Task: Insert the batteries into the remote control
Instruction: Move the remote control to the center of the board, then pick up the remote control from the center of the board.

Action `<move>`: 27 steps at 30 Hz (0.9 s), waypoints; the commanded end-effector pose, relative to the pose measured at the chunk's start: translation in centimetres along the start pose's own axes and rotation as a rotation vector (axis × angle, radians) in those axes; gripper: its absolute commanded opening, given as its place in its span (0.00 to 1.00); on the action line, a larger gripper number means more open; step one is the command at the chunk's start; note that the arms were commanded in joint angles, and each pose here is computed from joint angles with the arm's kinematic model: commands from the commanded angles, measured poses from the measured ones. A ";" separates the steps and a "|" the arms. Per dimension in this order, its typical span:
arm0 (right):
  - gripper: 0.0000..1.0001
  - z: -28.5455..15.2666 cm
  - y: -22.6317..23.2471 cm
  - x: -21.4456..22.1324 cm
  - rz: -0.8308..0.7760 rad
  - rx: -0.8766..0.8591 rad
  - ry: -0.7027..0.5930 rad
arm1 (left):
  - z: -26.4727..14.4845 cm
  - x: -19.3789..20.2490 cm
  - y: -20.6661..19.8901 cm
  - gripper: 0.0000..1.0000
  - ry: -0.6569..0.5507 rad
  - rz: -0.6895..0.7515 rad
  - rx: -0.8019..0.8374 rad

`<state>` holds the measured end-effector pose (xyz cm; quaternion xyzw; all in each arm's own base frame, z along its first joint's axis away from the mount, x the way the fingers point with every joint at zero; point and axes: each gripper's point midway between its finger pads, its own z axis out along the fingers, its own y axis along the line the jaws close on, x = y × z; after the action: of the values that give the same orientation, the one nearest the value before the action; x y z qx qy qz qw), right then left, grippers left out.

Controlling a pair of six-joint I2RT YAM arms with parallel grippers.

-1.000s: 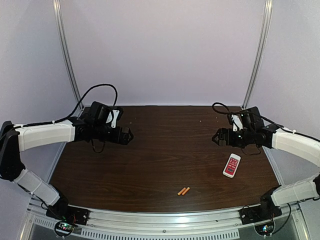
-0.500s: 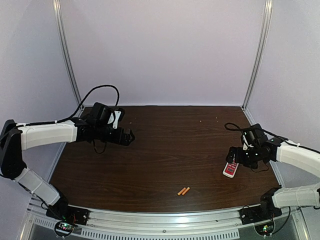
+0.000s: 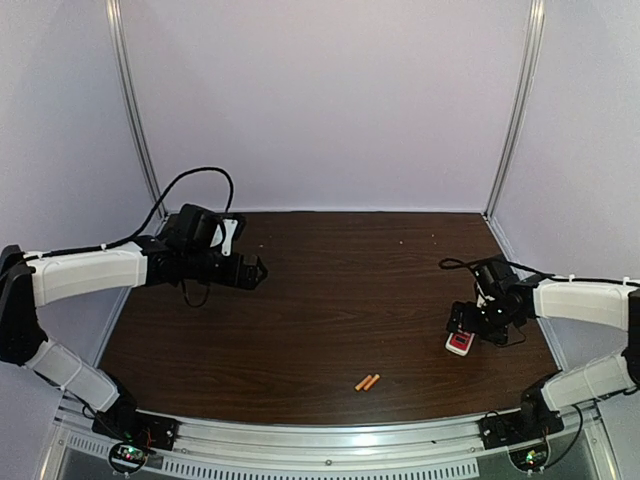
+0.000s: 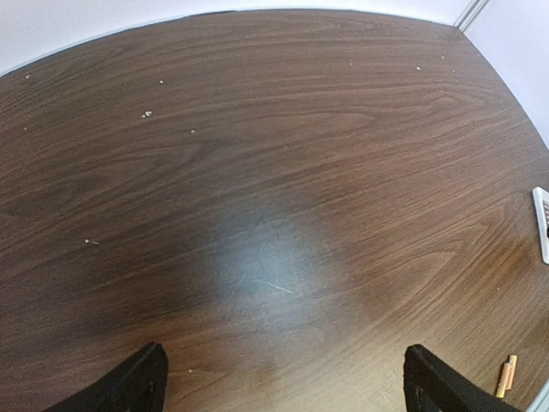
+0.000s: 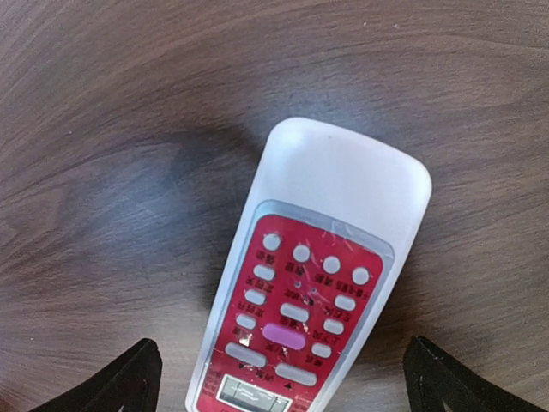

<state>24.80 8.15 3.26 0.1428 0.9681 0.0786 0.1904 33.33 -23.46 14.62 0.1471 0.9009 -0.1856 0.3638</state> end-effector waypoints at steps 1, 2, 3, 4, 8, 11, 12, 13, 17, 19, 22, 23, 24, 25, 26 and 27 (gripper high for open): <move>0.98 0.8 1.1 -0.9 -0.013 -0.039 -0.009 | -0.6 -1.3 -0.8 0.98 -0.060 -0.017 0.032; 0.97 1.0 1.4 -0.9 -0.020 -0.048 -0.005 | -0.5 -1.2 -0.9 0.97 -0.058 -0.019 0.037; 0.95 1.2 1.6 -0.9 -0.027 -0.056 0.004 | -0.4 -1.1 -0.9 0.98 -0.057 -0.021 0.040; 0.93 1.5 2.0 -1.0 -0.033 -0.068 0.010 | -0.2 -1.0 -0.9 0.97 -0.053 -0.022 0.043; 0.82 2.6 3.6 -0.7 -0.098 -0.105 0.044 | 0.0 -0.6 -0.9 0.97 -0.048 -0.027 0.048; 0.76 3.2 5.1 -0.6 -0.184 -0.103 0.061 | 0.0 -0.4 -1.0 0.97 -0.054 -0.030 0.058; 0.75 3.3 5.7 -0.5 -0.225 -0.091 0.063 | 0.0 -0.4 -1.1 0.97 -0.055 -0.028 0.061; 0.73 3.3 6.0 -0.5 -0.260 -0.073 0.062 | 0.0 -0.4 -1.1 0.97 -0.055 -0.027 0.061; 0.72 3.5 6.5 -0.1 -0.351 -0.021 0.077 | 0.0 -0.6 -1.1 0.97 -0.058 -0.015 0.065; 0.73 3.4 6.2 0.3 -0.374 -0.013 0.089 | 0.0 -0.6 -1.2 0.97 -0.060 -0.005 0.070; 0.79 3.3 5.5 1.3 -0.406 -0.015 0.112 | 0.0 -0.8 -1.6 0.97 -0.067 0.012 0.090; 0.80 3.2 5.2 1.7 -0.418 -0.006 0.115 | 0.0 -0.8 -1.7 0.98 -0.070 0.018 0.094; 0.80 3.0 5.3 1.8 -0.420 -0.011 0.110 | 0.0 -0.9 -1.8 0.97 -0.073 0.021 0.096; 0.80 2.8 5.7 2.0 -0.431 -0.023 0.106 | 0.0 -1.1 -1.8 0.97 -0.077 0.024 0.097; 0.80 2.6 5.8 1.9 -0.441 -0.008 0.097 | 0.0 -1.2 -1.9 0.97 -0.082 0.027 0.100; 0.81 2.6 5.6 1.9 -0.455 0.026 0.096 | 0.0 -1.3 -1.9 0.97 -0.084 0.029 0.099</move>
<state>27.57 15.31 2.14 -0.0572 0.9787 0.0765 0.1816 33.24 -24.39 14.69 0.1516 0.8897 -0.2158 0.3727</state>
